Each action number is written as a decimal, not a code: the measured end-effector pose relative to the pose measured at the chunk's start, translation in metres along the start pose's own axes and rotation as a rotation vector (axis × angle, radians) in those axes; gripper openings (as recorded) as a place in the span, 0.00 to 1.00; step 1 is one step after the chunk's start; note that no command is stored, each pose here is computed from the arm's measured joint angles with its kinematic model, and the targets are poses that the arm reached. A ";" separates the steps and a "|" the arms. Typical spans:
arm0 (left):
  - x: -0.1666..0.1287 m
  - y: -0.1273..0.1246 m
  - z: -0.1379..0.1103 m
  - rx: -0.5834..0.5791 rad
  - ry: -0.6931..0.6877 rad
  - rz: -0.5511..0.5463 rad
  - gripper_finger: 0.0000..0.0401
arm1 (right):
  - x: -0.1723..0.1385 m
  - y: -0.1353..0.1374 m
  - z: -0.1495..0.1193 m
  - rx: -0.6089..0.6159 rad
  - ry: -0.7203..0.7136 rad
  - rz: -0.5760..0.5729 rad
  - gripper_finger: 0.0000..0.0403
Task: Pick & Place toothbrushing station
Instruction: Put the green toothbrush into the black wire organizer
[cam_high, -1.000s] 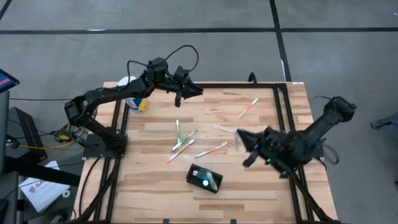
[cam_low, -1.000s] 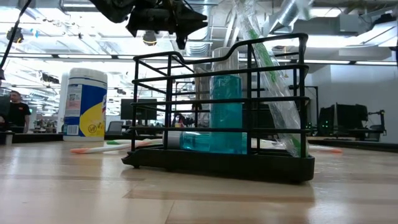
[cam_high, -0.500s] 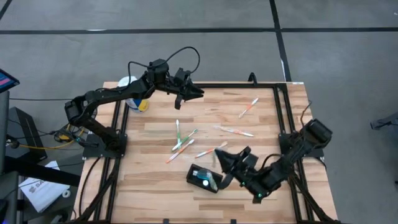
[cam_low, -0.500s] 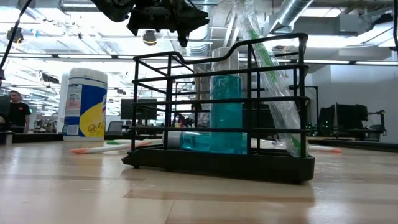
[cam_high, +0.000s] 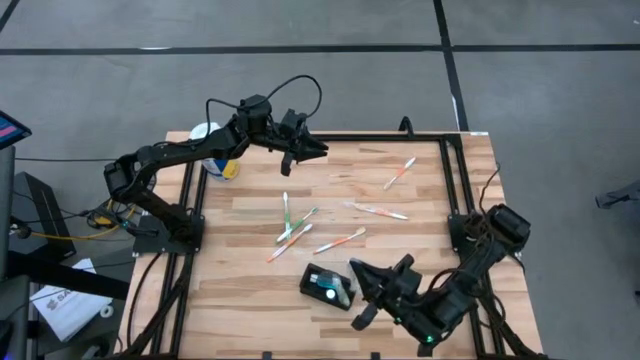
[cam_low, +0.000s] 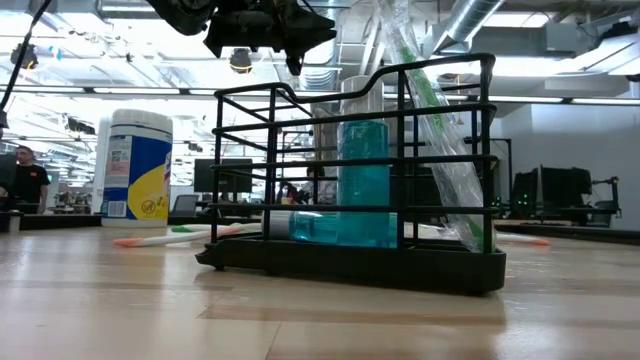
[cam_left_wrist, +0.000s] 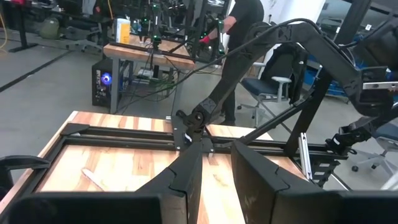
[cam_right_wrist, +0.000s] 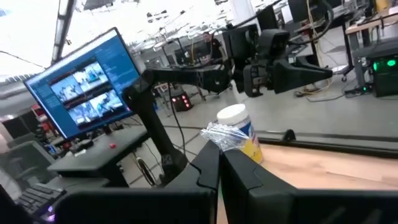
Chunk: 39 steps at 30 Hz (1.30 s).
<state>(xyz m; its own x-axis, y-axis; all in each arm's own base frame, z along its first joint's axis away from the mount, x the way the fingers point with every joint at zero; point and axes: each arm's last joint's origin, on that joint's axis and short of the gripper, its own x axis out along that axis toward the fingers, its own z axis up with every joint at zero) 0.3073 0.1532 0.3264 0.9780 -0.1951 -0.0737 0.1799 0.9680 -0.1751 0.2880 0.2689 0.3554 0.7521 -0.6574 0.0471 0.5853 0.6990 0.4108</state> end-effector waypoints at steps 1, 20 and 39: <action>0.000 0.000 0.000 0.000 0.000 0.000 0.20 | 0.000 0.001 -0.001 0.005 -0.001 0.003 0.00; 0.000 0.000 0.000 -0.002 0.002 0.000 0.20 | -0.002 0.005 -0.069 0.045 0.031 -0.045 0.00; 0.000 0.000 0.000 -0.002 0.002 0.000 0.20 | 0.006 -0.009 -0.092 0.050 0.020 -0.066 0.00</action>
<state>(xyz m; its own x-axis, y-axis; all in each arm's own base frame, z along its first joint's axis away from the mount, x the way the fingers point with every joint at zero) 0.3073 0.1530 0.3262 0.9777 -0.1956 -0.0760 0.1798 0.9676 -0.1771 0.3154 0.2844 0.2682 0.7186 -0.6954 0.0001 0.6185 0.6392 0.4570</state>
